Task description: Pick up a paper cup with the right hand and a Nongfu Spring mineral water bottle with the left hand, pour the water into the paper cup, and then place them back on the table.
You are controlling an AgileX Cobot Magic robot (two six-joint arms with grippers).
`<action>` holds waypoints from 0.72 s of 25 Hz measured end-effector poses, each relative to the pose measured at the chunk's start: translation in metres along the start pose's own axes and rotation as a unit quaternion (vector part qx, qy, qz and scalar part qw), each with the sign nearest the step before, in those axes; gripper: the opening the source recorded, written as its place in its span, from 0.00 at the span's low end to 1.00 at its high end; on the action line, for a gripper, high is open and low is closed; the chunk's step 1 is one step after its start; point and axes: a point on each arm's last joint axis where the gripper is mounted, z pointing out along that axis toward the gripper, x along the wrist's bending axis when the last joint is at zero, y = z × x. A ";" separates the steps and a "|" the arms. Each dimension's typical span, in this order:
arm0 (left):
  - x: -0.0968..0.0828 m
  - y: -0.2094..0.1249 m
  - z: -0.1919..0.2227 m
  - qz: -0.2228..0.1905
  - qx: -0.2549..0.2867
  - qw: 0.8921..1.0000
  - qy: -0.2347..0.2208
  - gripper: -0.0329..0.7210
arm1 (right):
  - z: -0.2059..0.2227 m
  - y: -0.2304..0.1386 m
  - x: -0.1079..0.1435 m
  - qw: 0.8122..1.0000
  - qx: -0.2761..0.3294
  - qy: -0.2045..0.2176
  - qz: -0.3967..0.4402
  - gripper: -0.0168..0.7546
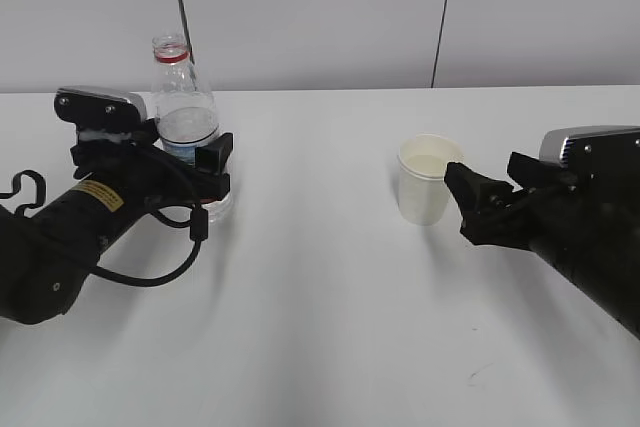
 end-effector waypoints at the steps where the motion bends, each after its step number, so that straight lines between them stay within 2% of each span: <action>1: 0.000 0.002 -0.004 0.000 0.000 1.000 0.001 0.83 | -0.001 0.003 0.001 1.000 -0.003 0.002 0.000 0.79; 9: 0.001 0.028 -0.034 0.002 -0.020 1.000 -0.001 0.83 | -0.010 0.022 0.005 1.000 -0.003 0.016 -0.008 0.79; 13: -0.001 0.054 -0.047 0.020 -0.038 0.999 -0.007 0.83 | -0.014 0.033 0.007 1.000 -0.015 0.019 -0.009 0.79; 18: 0.002 0.086 -0.062 0.015 -0.051 0.999 0.005 0.83 | -0.017 0.050 0.009 1.000 -0.010 0.017 -0.010 0.79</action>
